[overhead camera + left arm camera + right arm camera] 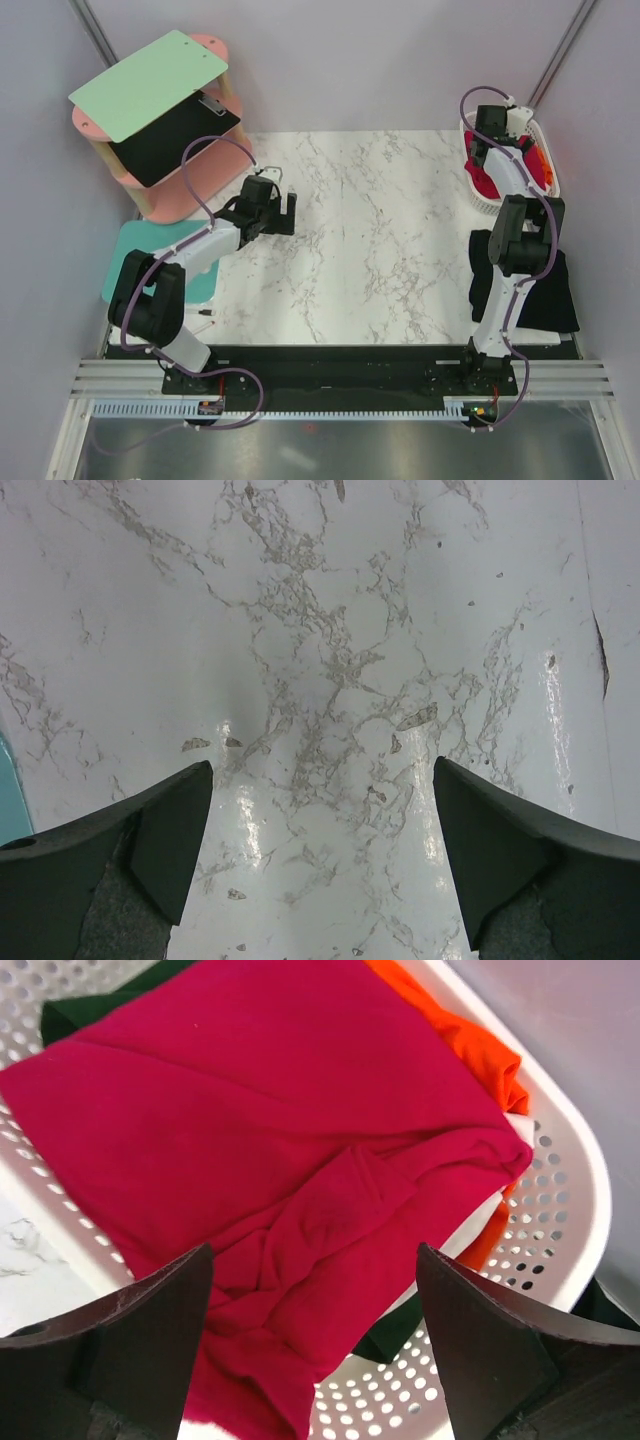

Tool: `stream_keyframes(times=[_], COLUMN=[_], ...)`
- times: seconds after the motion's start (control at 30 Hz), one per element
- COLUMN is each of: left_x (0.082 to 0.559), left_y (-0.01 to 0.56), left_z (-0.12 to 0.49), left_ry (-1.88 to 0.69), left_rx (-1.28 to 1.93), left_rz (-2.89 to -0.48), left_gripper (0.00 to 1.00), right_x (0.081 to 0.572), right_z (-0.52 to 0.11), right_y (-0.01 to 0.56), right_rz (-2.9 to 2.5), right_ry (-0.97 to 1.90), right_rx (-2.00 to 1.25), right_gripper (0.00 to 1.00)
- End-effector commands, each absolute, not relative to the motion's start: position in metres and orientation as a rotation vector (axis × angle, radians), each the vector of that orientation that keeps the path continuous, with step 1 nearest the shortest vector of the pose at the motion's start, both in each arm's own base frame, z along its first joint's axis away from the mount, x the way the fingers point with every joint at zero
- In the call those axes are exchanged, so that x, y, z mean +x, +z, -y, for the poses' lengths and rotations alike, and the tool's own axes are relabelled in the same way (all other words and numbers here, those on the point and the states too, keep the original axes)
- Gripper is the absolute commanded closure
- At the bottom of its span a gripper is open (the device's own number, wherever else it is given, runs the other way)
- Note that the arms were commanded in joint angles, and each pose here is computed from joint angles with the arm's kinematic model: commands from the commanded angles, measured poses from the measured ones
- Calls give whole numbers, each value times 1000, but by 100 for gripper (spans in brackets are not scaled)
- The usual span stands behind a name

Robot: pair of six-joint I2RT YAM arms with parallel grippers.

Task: Fold and stack the t-shirts
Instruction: Grab crumpled tshirt from bin with the right arm

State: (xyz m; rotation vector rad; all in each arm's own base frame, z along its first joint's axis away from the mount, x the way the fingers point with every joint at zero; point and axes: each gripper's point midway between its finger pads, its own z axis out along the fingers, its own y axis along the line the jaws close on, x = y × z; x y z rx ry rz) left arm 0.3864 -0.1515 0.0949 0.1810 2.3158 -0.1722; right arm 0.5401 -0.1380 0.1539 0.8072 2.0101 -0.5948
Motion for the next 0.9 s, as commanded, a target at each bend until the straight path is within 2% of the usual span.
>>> stream_keyframes(times=[0.0,0.27,0.53,0.63,0.73,0.77,0.8,0.87], left_x=[388,387,386,387,388,388,388,389], left_y=[92,85,84,84,85,85,86,86], left_z=[158,160,158,157,157,156,157,156], left_ry=[-201,-204,-181,-169,-163,-162,-161,-160], left_rx=[164,174,195,197,199,197,198,198], left_rz=[-2317,-2341,-2352,-2354,-2355,-2357,-2356,-2355], left_gripper=[2,3,5,5,5,6,6,6], right_x=[557,565,567,569,572,572,572,568], right_z=[129,121,124,124,123,123,124,125], right_y=[157,121,82,75,71,71,72,78], right_rz=[-2015,-2089,-2160,-2176,-2185,-2186,-2182,-2167], right_ry=[-487,-432,-394,-358,-310,-306,-306,-306], right_rx=[803,788,804,808,803,801,803,809], right_gripper=[12,15,28,47,77,94,99,100])
